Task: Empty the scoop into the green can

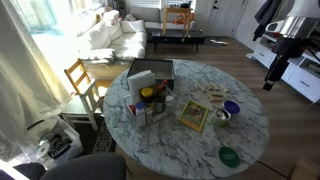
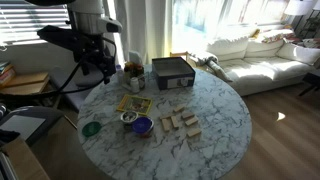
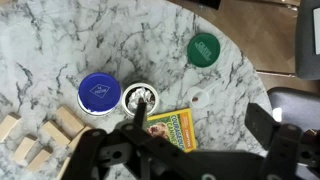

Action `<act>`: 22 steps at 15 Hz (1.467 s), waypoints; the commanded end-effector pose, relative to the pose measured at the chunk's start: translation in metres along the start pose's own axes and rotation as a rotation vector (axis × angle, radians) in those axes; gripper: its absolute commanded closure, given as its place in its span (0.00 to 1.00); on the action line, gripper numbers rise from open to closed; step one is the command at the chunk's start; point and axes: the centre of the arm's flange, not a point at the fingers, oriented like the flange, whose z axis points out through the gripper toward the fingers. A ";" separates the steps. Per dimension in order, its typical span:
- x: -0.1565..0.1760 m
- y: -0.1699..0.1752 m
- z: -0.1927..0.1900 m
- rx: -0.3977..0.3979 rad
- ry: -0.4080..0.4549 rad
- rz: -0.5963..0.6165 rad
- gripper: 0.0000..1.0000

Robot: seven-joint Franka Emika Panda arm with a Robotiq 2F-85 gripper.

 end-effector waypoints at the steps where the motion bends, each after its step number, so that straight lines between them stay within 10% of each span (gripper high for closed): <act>1: 0.000 0.000 0.000 0.000 0.000 0.000 0.00; 5: 0.026 -0.028 0.026 0.016 -0.081 -0.171 0.00; 14: 0.121 -0.225 0.152 -0.022 -0.245 -0.667 0.00; 22: 0.115 -0.237 0.166 -0.021 -0.289 -0.774 0.00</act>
